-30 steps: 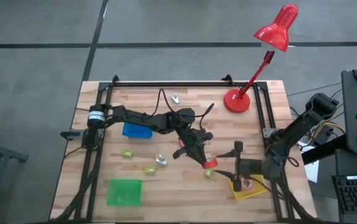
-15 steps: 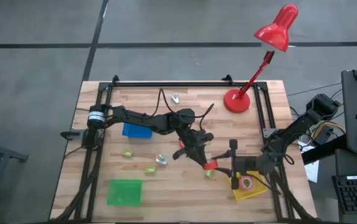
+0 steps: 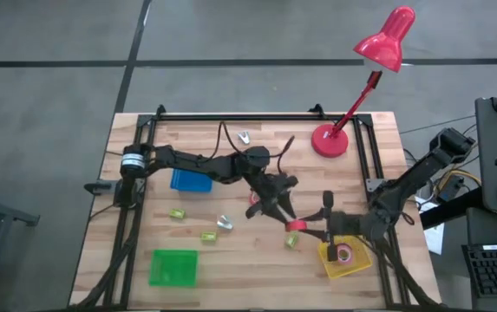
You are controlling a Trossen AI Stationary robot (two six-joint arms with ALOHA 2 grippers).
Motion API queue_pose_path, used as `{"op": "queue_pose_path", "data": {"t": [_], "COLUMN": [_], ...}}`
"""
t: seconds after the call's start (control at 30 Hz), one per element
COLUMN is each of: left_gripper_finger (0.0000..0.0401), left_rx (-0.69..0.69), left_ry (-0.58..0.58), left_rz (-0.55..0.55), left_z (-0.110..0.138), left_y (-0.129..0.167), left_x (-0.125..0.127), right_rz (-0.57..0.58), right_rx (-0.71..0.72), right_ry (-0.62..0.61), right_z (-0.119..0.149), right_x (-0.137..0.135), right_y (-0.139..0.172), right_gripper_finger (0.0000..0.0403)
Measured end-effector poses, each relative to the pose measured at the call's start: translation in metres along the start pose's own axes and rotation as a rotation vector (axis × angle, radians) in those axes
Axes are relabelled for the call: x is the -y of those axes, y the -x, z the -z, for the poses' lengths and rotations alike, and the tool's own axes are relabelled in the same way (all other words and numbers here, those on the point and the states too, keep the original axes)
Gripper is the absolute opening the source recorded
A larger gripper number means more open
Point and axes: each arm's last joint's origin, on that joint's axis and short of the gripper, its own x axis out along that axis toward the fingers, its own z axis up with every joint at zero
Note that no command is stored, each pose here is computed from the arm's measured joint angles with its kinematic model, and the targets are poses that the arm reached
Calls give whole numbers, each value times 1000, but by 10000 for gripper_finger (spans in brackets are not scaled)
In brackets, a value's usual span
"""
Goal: Pick and place Stapler, Stapler remover, tape
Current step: Put the top orange tape into the yellow bin
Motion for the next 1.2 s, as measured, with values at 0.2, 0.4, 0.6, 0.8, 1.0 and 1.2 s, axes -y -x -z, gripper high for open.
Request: {"op": "queue_pose_path", "data": {"t": [0.2,0.4,0.6,0.8,1.0,1.2], "left_gripper_finger": [187,199,199,199,200,200], "left_rx": [31,43,39,27,20,17], "left_ry": [-15,-12,-19,-10,0,-10], "left_rz": [-77,-155,-162,-162,-165,-173], "left_z": [-9,-9,-7,-3,-2,-1], "left_y": [12,16,16,16,16,16], "left_x": [-5,-10,-10,-10,-11,-11], "right_rz": [-28,-61,32,185,328,599], "right_rx": [-106,-251,-429,-652,-909,-1099], "right_ry": [-185,-472,-663,-775,-831,-756], "right_z": [3,12,30,28,16,4], "right_x": [2,3,2,-2,-19,-34], "right_y": [21,38,48,56,58,60], "right_gripper_finger": [105,102,103,104,104,105]}}
